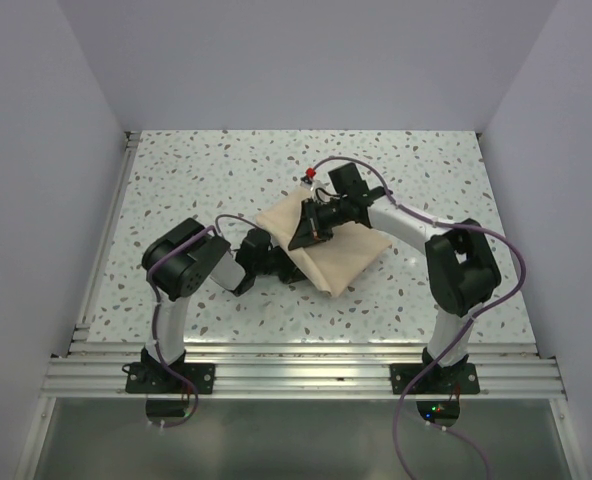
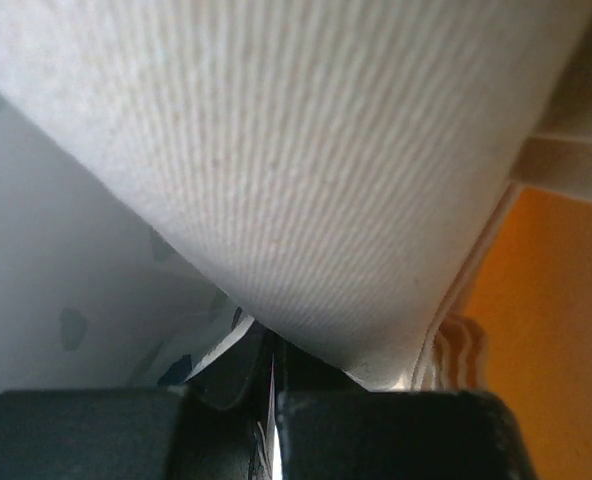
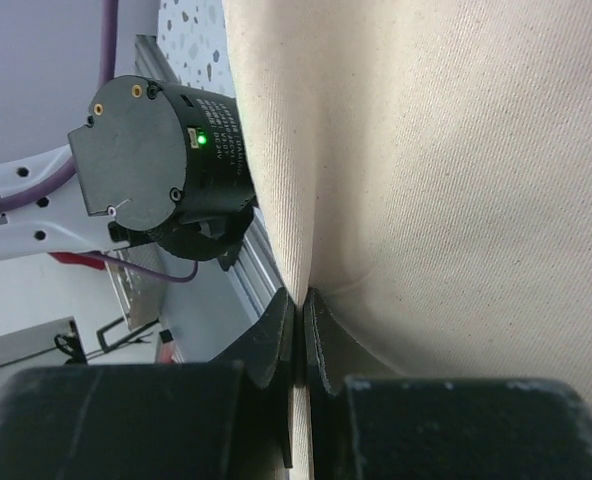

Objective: Prepare the surgical pack

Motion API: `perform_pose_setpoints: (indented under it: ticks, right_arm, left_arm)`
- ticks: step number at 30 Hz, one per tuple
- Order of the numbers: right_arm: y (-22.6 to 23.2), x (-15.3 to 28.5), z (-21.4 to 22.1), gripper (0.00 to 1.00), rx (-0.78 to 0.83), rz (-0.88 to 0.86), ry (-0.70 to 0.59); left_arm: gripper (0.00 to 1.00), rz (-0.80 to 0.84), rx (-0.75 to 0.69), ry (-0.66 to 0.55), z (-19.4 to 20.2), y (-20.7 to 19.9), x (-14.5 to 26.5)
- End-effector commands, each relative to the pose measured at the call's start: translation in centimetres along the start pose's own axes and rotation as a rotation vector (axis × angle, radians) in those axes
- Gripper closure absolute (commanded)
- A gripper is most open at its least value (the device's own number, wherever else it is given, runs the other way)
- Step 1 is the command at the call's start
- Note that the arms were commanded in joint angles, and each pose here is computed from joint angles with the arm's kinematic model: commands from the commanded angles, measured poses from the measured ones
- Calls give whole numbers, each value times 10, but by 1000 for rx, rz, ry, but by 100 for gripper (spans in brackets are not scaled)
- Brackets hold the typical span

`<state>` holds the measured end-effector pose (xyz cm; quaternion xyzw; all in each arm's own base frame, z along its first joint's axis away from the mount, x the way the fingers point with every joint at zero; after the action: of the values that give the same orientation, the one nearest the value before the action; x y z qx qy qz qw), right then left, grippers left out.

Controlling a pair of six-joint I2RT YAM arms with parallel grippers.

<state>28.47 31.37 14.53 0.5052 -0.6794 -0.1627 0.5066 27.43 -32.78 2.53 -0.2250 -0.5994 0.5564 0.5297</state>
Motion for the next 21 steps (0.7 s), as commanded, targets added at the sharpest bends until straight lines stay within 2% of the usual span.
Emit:
perform_pose_setpoints:
  ticks: [1, 21]
  right_arm:
    - [54, 7, 2, 100, -13, -207, 30]
    - [53, -20, 21, 100, -92, -320, 59]
  left_arm:
    - [100, 71, -53, -62, -19, -26, -4]
    - [100, 81, -68, -80, -22, -35, -2]
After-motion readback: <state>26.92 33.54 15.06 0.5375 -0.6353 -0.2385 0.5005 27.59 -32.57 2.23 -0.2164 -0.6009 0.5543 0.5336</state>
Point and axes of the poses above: each gripper's point midway between its finger pads, its own x axis back along the fingers, its own y axis along the line the jaws close on, z = x × y, the point moved 2 cm from there along x, back along the fingers, and after that the axes turned 11 degrees about x, right-handed, at the moved point
